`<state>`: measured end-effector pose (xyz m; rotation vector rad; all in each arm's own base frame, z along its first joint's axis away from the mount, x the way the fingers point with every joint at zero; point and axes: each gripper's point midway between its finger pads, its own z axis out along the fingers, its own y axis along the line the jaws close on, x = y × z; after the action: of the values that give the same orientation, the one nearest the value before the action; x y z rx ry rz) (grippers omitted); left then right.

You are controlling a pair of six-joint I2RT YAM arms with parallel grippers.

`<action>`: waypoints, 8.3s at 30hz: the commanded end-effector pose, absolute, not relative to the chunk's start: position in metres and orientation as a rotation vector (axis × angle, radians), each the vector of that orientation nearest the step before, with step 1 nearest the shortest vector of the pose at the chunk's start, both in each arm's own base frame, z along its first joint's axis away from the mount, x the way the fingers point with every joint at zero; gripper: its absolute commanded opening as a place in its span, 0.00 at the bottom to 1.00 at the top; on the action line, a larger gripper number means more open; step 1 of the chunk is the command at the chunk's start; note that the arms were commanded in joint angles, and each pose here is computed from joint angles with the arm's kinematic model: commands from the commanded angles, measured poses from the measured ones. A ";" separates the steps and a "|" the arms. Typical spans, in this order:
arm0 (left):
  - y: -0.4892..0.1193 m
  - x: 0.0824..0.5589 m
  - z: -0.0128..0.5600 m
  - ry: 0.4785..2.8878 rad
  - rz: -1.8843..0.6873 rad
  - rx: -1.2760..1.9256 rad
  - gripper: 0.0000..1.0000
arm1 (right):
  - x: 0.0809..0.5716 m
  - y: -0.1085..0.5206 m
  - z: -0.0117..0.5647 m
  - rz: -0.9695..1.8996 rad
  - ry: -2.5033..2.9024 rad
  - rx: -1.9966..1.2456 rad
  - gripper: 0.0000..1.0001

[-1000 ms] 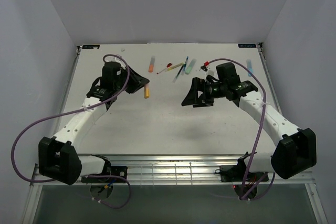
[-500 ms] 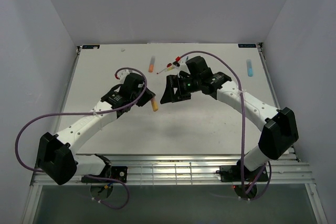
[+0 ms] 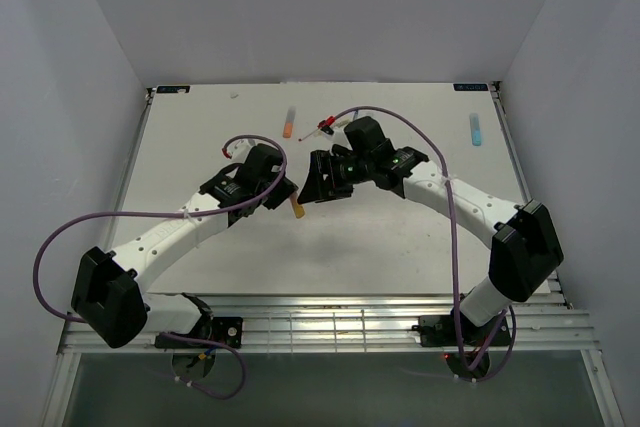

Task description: Open the pen caps

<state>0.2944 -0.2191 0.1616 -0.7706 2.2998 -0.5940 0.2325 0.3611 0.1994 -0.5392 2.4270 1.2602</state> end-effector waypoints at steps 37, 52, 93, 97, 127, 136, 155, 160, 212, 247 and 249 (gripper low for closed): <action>-0.216 0.278 0.189 2.226 -0.738 -0.850 0.40 | 0.208 0.391 0.186 1.442 2.414 -0.531 0.08; -0.209 0.257 0.186 2.271 -0.751 -0.717 0.82 | 0.192 0.378 0.193 1.467 2.375 -0.612 0.08; -0.180 0.326 0.170 2.159 -0.836 -0.997 0.00 | 0.172 0.349 0.159 1.378 2.477 -0.571 0.08; -0.165 0.343 0.171 2.145 -0.810 -1.028 0.00 | 0.161 0.336 0.135 1.323 2.540 -0.557 0.08; -0.161 0.318 0.107 2.653 -0.677 -0.293 0.00 | 0.282 0.263 0.091 0.799 2.680 -0.222 0.08; -0.157 0.315 0.083 2.746 -0.470 -0.201 0.00 | 0.347 0.208 0.065 0.187 2.738 -0.261 0.08; -0.139 0.331 0.027 2.878 -0.166 -0.140 0.00 | 0.350 0.184 0.026 0.044 2.771 -0.252 0.08; -0.131 0.330 0.014 2.905 -0.091 -0.141 0.04 | 0.347 0.186 0.020 0.063 2.774 -0.267 0.11; -0.105 0.391 0.152 2.508 -0.007 -0.481 0.98 | 0.346 0.182 0.141 0.129 2.553 -0.303 0.89; -0.191 0.635 0.118 2.172 -0.251 0.129 0.81 | 0.295 0.178 0.162 0.453 2.560 -0.333 0.90; -0.193 0.641 0.113 2.152 -0.250 0.134 0.81 | 0.293 0.178 0.164 0.461 2.555 -0.337 0.90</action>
<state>0.6238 -0.1912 0.0819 0.1126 2.2557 -0.2373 0.2988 0.1800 0.1524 -0.3097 2.5893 0.4503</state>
